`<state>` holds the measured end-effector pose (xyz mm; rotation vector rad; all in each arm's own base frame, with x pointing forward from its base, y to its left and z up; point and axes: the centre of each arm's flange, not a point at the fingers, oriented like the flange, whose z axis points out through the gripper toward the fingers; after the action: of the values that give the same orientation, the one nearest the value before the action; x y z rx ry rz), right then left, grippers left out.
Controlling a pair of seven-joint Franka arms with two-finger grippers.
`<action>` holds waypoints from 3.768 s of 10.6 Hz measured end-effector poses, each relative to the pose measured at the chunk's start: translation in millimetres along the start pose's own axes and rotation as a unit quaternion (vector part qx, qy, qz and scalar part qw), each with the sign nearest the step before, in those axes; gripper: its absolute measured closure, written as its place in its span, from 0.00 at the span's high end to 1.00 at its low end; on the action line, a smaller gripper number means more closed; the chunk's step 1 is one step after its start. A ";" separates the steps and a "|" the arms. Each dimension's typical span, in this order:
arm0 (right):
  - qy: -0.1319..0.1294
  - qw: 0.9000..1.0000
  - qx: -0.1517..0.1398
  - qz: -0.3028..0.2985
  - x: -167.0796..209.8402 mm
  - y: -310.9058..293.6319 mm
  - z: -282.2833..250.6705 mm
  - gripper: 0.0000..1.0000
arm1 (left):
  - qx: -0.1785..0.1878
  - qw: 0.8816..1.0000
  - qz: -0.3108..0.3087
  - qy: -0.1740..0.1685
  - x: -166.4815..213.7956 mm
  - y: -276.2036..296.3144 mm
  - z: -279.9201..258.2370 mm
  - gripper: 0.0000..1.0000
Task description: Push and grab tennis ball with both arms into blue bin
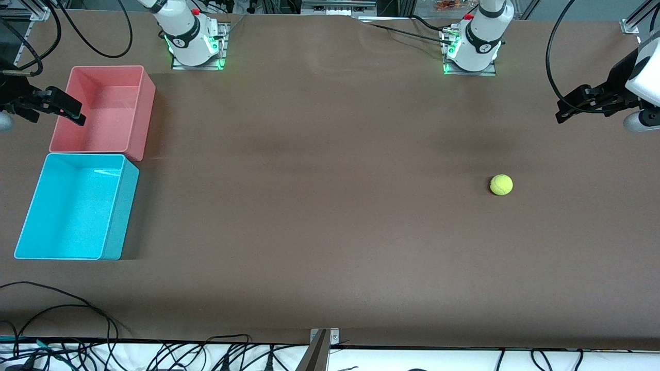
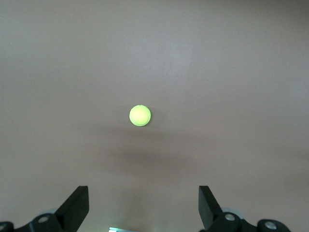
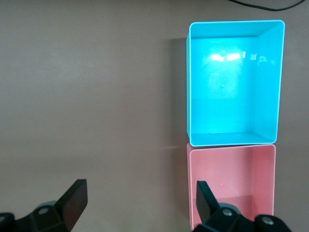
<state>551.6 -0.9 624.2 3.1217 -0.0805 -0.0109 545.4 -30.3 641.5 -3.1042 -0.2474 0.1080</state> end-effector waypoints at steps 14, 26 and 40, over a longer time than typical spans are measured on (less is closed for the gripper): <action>0.000 1.000 0.010 -0.007 -2.6 -13.4 -0.9 1.00 | -0.006 0.999 -0.031 0.018 1.9 -45.6 97.2 1.00; -0.004 1.000 0.010 -0.010 -4.2 -16.2 2.8 1.00 | -0.011 0.998 0.013 0.063 5.0 -92.7 282.4 1.00; -0.005 1.000 0.010 -0.011 -5.1 -16.7 2.9 1.00 | 0.005 0.955 0.291 0.053 -12.5 -113.0 374.2 0.01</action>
<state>547.3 15.9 621.1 3.1421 -0.0481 -0.0253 488.7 86.7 272.8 -3.0454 0.6702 -0.0474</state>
